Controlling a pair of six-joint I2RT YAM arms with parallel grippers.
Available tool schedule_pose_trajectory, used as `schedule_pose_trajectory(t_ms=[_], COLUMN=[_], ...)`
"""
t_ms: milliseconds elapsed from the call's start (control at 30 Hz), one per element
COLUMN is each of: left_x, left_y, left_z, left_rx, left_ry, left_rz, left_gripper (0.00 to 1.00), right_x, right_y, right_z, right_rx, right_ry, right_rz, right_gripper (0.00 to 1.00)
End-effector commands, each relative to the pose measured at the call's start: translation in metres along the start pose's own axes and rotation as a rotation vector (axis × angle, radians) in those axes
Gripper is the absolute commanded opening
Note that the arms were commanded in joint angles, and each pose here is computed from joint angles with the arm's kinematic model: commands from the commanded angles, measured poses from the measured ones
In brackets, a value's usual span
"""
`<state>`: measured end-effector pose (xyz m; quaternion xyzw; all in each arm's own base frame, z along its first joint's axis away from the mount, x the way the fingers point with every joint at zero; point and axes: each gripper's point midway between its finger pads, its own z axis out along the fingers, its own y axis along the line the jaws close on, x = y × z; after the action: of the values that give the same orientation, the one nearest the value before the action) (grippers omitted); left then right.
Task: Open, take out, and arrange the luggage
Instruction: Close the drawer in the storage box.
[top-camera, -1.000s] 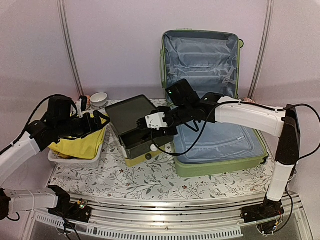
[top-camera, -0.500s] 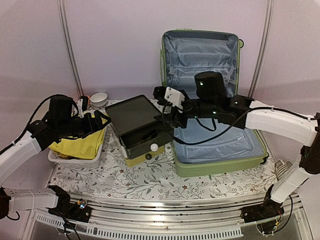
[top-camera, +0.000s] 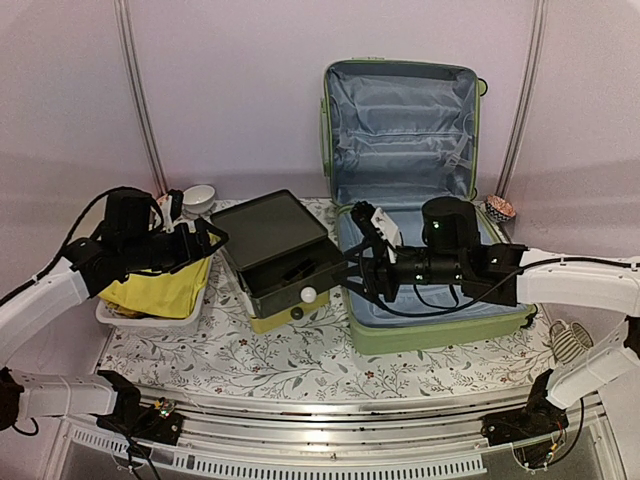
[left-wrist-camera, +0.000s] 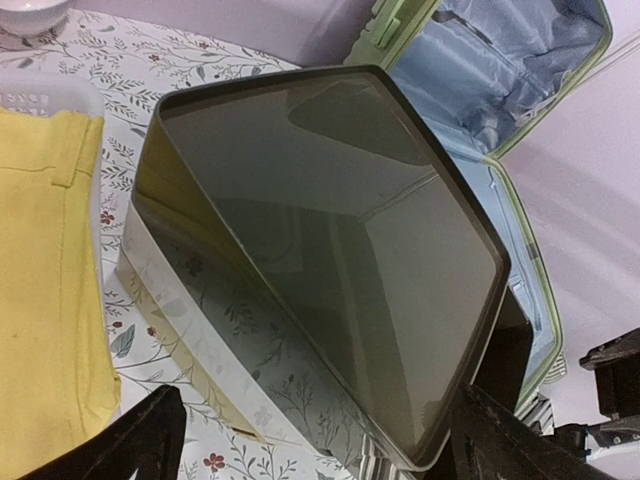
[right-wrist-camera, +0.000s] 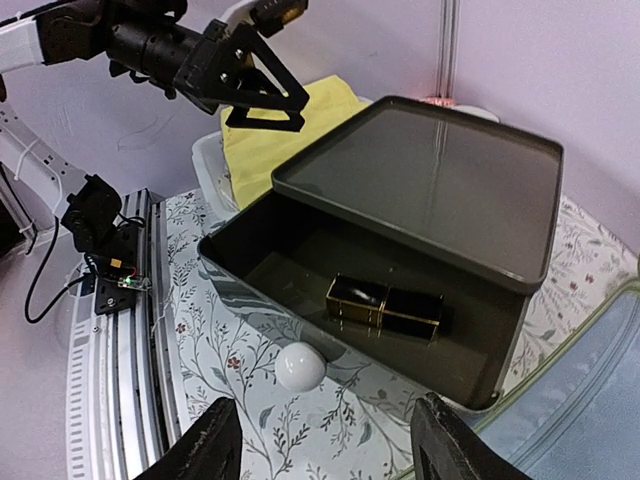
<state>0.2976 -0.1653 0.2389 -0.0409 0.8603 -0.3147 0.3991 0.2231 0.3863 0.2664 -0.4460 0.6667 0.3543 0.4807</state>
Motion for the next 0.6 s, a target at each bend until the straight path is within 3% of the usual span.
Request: schedule_pose_trajectory(t_ms=[0, 333, 567], left_x=[0.000, -0.003, -0.007], left_y=[-0.002, -0.005, -0.007], left_z=[0.004, 0.010, 0.011], left_rx=[0.022, 0.035, 0.034], left_ry=[0.002, 0.005, 0.000], left_rz=[0.000, 0.000, 0.015], left_gripper=[0.94, 0.94, 0.94], right_x=[0.017, 0.041, 0.049], right_y=[0.004, 0.017, 0.013], right_z=[0.007, 0.018, 0.024], right_rx=[-0.016, -0.102, -0.064], right_ry=[0.030, 0.091, 0.103], right_rz=[0.160, 0.214, 0.248], right_gripper=[0.59, 0.59, 0.63])
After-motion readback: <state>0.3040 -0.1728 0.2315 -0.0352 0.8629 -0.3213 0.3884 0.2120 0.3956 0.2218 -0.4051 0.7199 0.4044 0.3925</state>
